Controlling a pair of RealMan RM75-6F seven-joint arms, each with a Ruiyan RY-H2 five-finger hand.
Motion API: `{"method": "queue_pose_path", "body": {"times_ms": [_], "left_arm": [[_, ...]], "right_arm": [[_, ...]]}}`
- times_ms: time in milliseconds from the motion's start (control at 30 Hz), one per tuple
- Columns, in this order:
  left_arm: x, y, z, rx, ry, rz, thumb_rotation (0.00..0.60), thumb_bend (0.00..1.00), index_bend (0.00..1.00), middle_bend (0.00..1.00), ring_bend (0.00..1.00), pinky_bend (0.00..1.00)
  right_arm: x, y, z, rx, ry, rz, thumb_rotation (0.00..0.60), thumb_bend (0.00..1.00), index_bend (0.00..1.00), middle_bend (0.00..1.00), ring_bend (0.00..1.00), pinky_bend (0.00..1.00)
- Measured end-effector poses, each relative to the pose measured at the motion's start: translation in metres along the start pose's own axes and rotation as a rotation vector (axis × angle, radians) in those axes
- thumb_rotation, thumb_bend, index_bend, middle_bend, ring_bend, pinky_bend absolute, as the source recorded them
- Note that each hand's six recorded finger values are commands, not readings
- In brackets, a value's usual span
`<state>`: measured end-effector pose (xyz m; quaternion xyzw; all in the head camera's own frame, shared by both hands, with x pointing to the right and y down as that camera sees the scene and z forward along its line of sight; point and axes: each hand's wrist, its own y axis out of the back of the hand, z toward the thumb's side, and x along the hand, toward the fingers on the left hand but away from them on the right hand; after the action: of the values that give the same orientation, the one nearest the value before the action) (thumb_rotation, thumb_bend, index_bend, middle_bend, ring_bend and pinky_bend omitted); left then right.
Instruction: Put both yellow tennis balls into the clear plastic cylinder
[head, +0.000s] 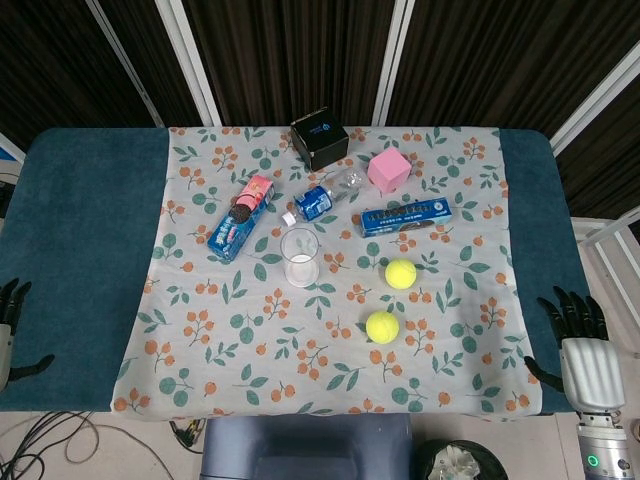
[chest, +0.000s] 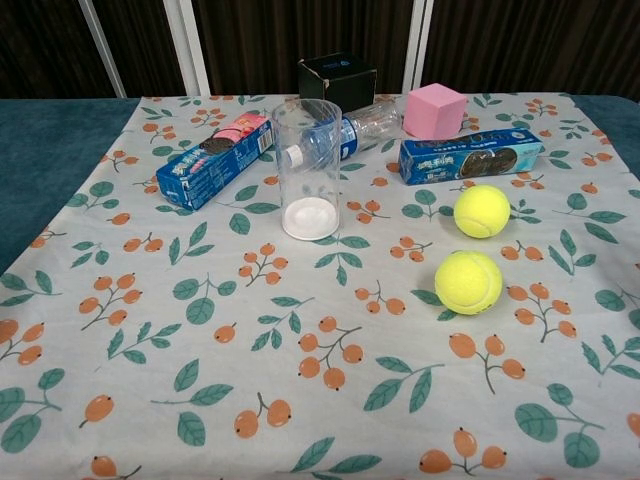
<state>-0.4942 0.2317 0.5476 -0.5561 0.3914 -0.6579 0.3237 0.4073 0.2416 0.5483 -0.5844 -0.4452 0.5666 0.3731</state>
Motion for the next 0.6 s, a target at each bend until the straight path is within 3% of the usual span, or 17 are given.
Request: {"method": "queue_pose_path", "body": {"times_ms": [200,367,600], "left_arm": [[0.001,-0.002,0.0,0.001,0.0,-0.008,0.6,0.0,0.0,0.0,0.0,0.0],[-0.001,-0.002,0.003,0.005,-0.01,-0.008,0.6,0.0,0.0,0.0,0.0,0.0],[0.001,-0.002,0.0,0.001,0.003,-0.01,0.6,0.0,0.0,0.0,0.0,0.0]], "right_arm": [[0.002,0.007,0.013,-0.158,0.031,0.05,0.6,0.24,0.17,0.06,0.03,0.0],[-0.009,0.008,0.035,-0.119,0.114,0.126,0.6,0.24,0.16,0.05,0.03,0.0],[-0.042,-0.005,0.083,-0.144,0.258,0.293,0.6,0.24,0.16,0.05,0.03,0.0]]}}
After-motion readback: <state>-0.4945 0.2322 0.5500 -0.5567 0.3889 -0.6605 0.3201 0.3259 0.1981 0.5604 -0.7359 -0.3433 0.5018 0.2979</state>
